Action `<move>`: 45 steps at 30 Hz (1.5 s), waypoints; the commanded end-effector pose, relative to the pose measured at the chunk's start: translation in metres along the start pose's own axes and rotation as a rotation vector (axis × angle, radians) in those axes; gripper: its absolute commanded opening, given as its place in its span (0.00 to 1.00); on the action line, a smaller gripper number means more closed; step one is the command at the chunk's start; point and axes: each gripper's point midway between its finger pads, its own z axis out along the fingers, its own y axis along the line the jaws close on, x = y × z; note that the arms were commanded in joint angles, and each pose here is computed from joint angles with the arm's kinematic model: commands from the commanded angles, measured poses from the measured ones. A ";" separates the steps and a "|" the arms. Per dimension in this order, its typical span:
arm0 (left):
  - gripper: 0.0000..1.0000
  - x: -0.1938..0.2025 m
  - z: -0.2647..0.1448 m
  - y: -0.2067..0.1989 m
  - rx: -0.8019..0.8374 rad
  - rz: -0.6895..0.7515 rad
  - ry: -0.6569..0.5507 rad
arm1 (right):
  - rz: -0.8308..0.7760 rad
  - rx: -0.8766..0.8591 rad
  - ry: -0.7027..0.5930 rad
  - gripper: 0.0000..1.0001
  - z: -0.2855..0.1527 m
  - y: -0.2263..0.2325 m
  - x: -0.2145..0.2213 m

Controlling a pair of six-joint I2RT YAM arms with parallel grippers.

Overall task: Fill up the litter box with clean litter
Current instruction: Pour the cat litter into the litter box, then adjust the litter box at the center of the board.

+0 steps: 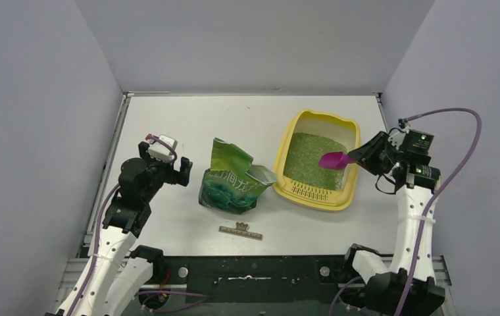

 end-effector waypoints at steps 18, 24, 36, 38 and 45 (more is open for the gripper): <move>0.93 -0.029 -0.002 0.001 0.002 0.018 -0.093 | -0.072 -0.267 0.021 0.00 0.178 0.097 0.001; 0.92 -0.027 -0.001 0.001 0.005 0.018 -0.089 | -0.052 -0.346 0.059 0.00 0.187 0.110 0.015; 0.97 -0.035 -0.005 -0.008 0.044 -0.043 -0.103 | -0.198 -0.199 0.048 0.00 0.155 0.094 0.002; 0.97 -0.051 -0.013 -0.014 0.069 -0.106 -0.135 | -0.240 -0.176 0.011 0.00 0.131 0.091 -0.010; 0.97 -0.130 -0.037 -0.051 0.301 -0.178 -0.193 | -0.196 -0.353 -0.068 0.00 0.031 0.099 -0.031</move>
